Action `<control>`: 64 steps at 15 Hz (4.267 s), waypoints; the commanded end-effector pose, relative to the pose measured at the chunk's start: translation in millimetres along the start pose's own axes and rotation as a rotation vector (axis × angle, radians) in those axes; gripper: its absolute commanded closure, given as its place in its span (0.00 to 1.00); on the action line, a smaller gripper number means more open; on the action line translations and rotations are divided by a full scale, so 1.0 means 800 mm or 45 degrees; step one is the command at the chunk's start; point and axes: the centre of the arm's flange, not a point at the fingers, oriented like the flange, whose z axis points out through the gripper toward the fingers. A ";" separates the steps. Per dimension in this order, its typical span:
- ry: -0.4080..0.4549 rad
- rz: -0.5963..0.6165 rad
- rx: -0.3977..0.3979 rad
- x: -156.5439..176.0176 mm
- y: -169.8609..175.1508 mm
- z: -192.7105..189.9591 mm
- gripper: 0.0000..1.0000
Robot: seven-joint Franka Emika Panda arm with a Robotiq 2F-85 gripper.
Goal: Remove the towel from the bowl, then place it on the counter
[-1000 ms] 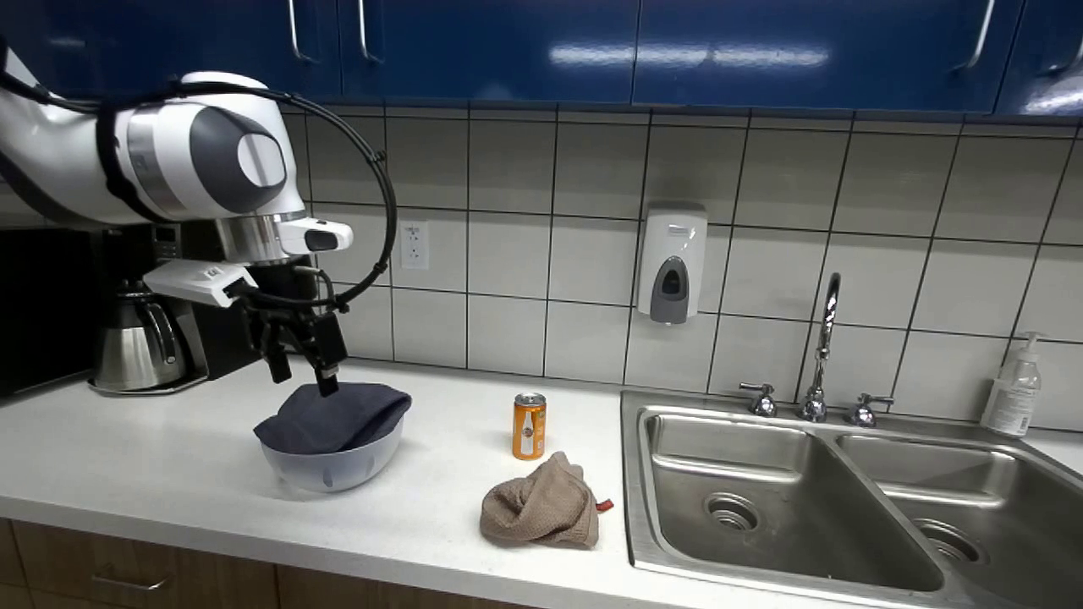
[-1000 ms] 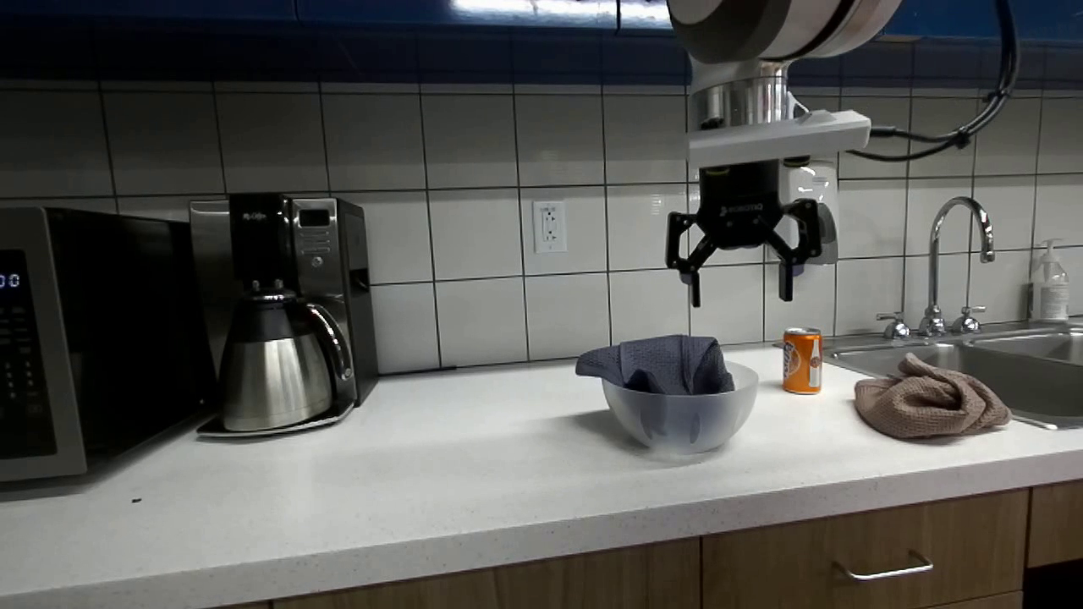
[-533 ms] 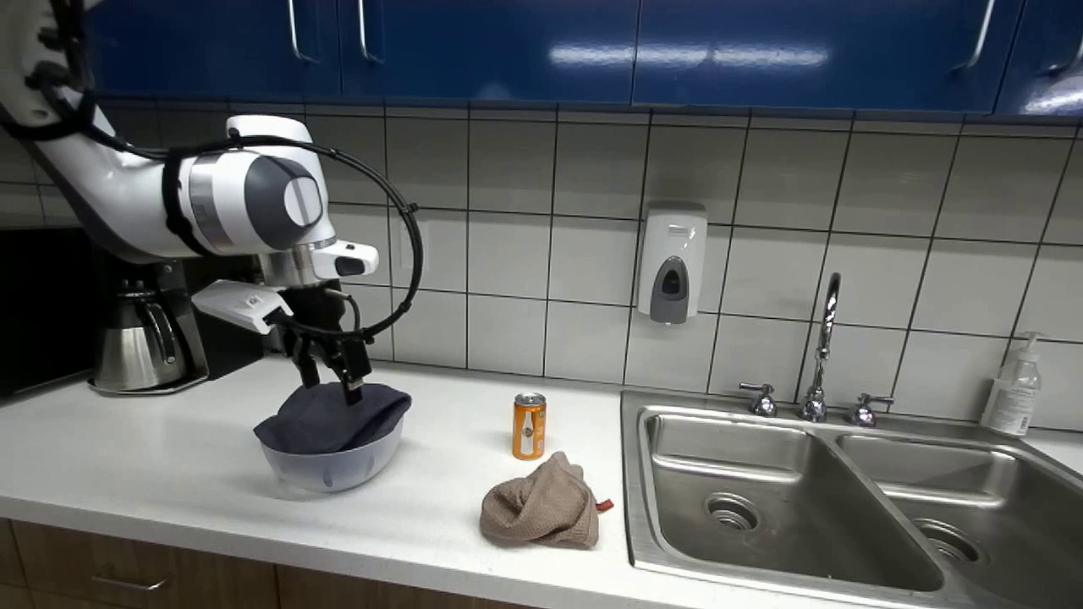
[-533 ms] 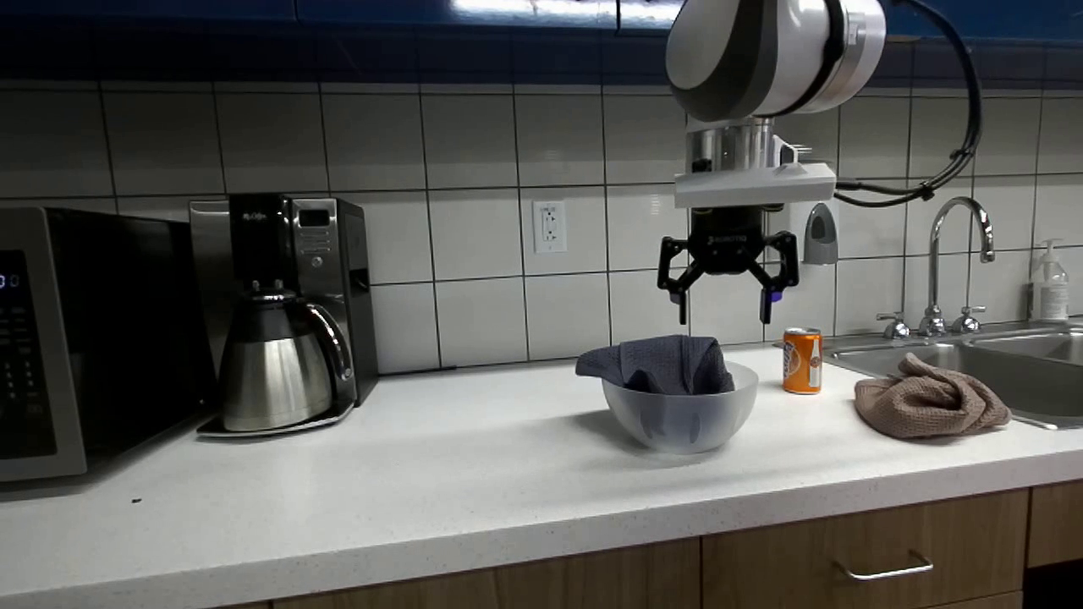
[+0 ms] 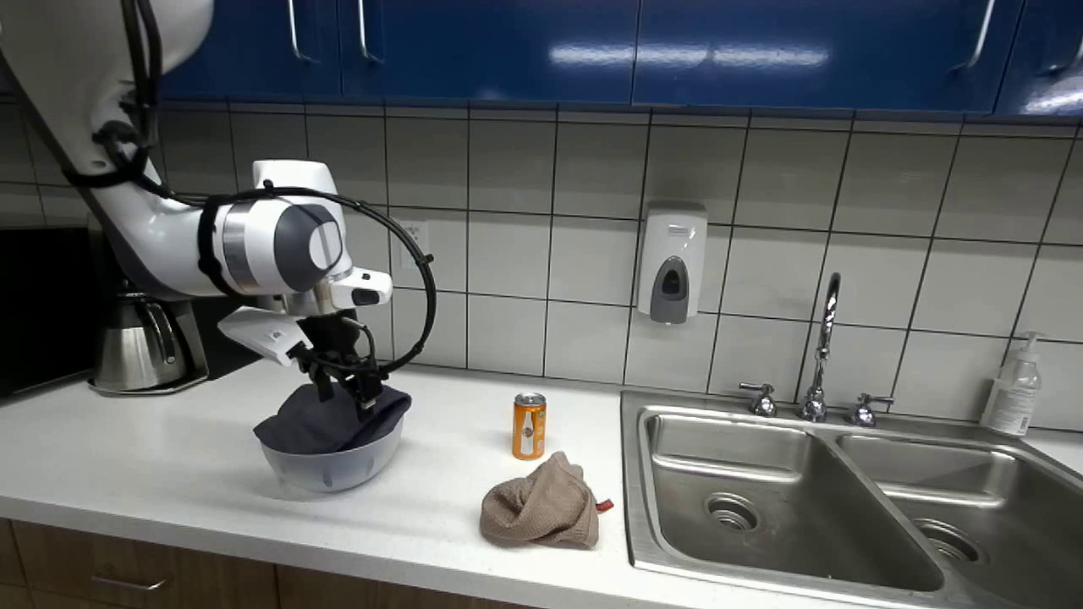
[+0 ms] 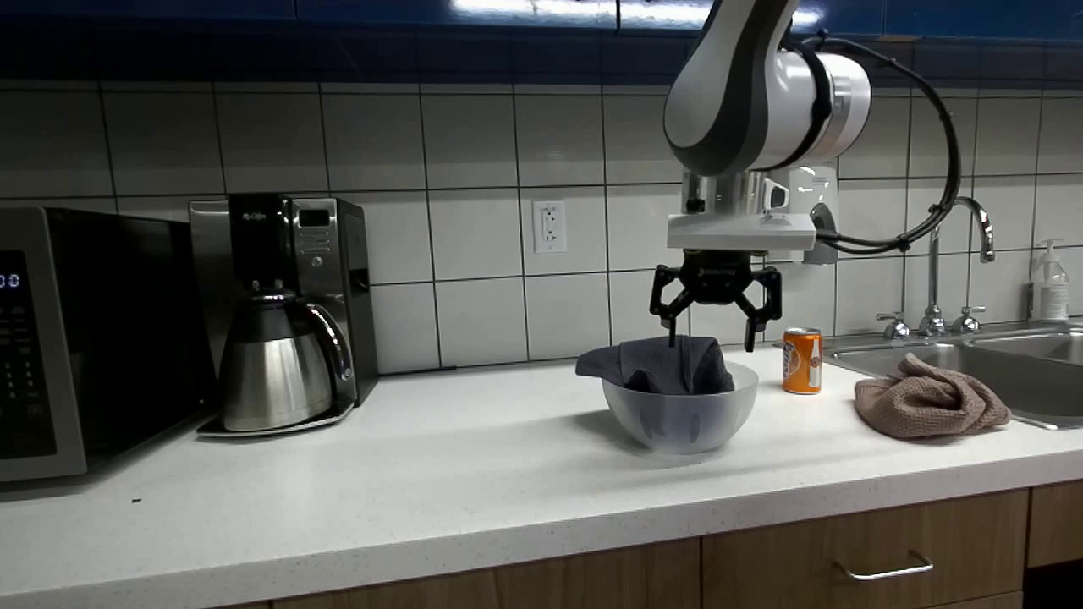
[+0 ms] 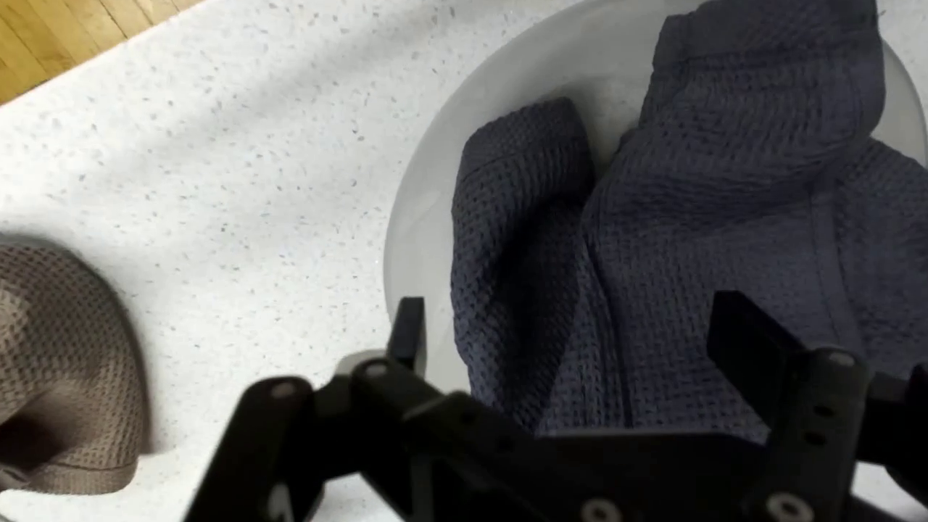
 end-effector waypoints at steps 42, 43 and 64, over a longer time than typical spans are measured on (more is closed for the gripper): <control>0.115 0.143 0.266 0.006 -0.014 0.075 1.00; 0.122 0.139 0.265 0.008 -0.015 0.068 1.00; 0.404 -0.083 0.287 -0.075 -0.030 -0.154 1.00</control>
